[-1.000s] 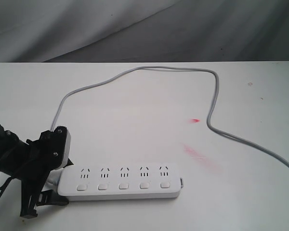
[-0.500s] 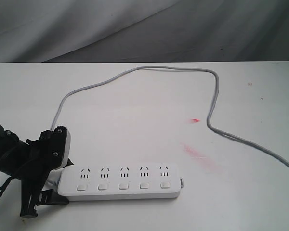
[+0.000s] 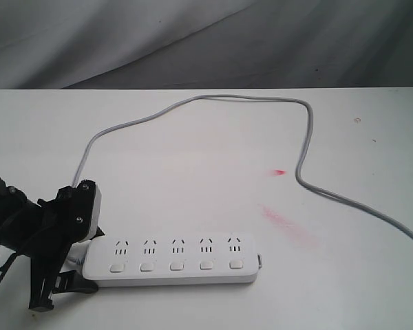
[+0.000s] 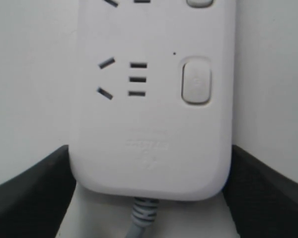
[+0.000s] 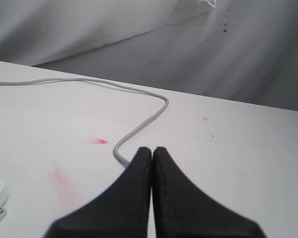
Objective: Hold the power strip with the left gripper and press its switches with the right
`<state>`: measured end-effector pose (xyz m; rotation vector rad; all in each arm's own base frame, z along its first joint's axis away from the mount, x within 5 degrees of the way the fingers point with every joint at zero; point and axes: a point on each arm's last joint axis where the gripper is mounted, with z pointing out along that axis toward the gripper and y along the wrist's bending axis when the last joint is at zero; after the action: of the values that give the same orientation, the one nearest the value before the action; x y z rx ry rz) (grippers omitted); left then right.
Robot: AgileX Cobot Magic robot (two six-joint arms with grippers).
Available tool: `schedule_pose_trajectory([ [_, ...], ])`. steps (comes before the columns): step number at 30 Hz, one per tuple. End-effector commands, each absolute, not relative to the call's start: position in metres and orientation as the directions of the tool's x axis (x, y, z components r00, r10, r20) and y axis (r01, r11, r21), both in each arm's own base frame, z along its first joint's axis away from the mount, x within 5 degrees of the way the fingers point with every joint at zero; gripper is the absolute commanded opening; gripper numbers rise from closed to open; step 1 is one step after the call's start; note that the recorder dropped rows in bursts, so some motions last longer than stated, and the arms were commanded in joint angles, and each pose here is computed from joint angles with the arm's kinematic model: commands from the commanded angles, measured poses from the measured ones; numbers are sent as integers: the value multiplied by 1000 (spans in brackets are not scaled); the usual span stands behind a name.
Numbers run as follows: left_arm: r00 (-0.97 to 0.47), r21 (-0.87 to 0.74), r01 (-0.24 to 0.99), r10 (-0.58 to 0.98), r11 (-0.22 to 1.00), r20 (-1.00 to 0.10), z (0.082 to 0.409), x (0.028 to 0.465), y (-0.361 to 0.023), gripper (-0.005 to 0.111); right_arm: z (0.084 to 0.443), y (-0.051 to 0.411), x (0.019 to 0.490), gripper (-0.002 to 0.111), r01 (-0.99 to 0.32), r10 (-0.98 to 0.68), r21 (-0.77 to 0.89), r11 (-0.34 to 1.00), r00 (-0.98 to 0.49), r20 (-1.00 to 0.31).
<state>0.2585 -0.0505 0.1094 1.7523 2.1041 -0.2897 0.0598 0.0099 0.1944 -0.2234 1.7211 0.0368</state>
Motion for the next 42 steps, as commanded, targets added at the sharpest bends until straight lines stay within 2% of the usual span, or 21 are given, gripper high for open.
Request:
schedule_pose_trajectory([
  [1, -132, 116, 975, 910, 191, -393, 108, 261, -48, 54, 194, 9, 60, 0, -164, -133, -109, 981, -142, -981],
  [22, -132, 116, 975, 910, 191, -393, 108, 261, -48, 54, 195, 9, 60, 0, -163, -132, -109, 981, -140, -981],
  [26, -132, 116, 975, 910, 191, -393, 108, 261, -48, 54, 201, 9, 60, 0, -155, -125, -108, 982, -98, -987],
  [29, -132, 116, 975, 910, 191, -393, 108, 261, -48, 54, 221, 9, 57, 0, -155, -121, -110, 982, -66, -990],
  [34, -132, 116, 975, 910, 191, -393, 108, 261, -48, 54, 278, 9, 49, 0, -165, -115, -107, 980, -38, -993],
  [39, -132, 116, 975, 910, 191, -393, 108, 261, -48, 54, 329, 7, 66, 0, -125, -289, -281, 951, -47, -956],
  [42, -132, 116, 975, 910, 191, -393, 108, 261, -48, 54, 346, 12, 87, 0, -165, -223, -203, 965, -114, -968],
])
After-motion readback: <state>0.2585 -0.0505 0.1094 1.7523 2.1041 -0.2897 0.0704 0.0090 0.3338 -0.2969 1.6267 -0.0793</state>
